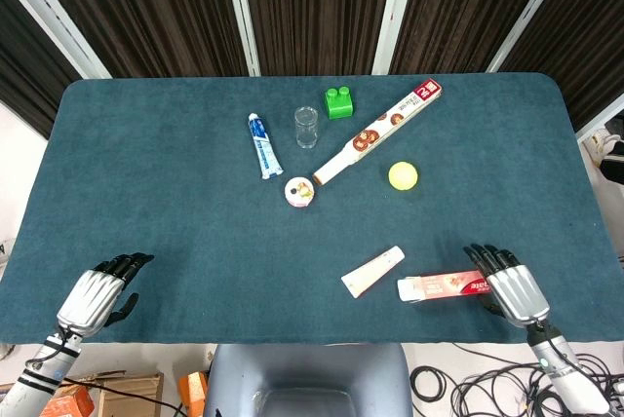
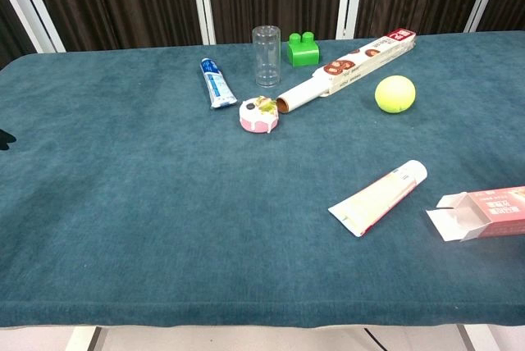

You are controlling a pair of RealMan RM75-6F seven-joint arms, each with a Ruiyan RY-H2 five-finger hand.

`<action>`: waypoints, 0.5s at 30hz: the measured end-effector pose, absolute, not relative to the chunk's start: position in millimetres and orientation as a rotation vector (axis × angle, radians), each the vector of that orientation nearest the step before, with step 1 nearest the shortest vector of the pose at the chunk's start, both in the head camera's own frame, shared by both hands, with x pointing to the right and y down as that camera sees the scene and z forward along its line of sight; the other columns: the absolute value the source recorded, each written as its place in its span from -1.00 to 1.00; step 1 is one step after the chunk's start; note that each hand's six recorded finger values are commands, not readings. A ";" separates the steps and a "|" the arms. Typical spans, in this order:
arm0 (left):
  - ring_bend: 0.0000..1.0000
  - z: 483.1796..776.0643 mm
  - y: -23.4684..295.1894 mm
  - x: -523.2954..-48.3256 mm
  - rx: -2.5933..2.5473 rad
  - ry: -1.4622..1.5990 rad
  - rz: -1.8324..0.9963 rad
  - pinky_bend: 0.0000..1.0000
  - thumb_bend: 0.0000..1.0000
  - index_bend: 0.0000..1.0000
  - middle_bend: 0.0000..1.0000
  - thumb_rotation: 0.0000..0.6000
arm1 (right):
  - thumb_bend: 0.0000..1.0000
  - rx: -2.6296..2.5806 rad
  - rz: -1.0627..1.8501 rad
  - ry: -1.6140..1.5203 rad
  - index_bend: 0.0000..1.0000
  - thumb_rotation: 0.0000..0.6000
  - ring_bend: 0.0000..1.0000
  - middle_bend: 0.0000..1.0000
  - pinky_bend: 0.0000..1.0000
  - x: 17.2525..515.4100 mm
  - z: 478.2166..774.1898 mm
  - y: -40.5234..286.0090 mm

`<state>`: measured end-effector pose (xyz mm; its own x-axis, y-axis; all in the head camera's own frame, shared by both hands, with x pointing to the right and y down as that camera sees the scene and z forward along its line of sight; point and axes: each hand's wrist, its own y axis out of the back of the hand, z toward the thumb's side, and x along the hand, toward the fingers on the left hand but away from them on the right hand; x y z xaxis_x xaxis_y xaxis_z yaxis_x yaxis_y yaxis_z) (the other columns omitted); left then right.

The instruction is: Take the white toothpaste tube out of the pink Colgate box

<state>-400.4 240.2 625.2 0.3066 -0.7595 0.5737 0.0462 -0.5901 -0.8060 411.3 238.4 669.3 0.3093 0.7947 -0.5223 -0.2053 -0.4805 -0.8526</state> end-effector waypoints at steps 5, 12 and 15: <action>-0.56 618.7 239.9 -402.7 -1.799 0.667 -1.351 -0.15 -0.09 -0.62 -0.60 1.00 | -0.64 -1.587 1.253 -0.674 -1.00 1.00 -1.00 -1.00 -0.65 403.3 636.3 234.1; -0.61 605.9 237.9 -414.2 -1.749 0.753 -1.369 -0.20 -0.09 -0.62 -0.63 1.00 | -0.64 -1.442 1.213 -0.977 -1.00 1.00 -0.96 -1.00 -0.53 410.3 577.2 238.2; -0.61 601.5 238.0 -418.7 -1.713 0.773 -1.382 -0.22 -0.09 -0.62 -0.64 1.00 | -0.64 -1.409 1.250 -1.084 -1.00 1.00 -0.93 -1.00 -0.50 419.2 562.9 245.9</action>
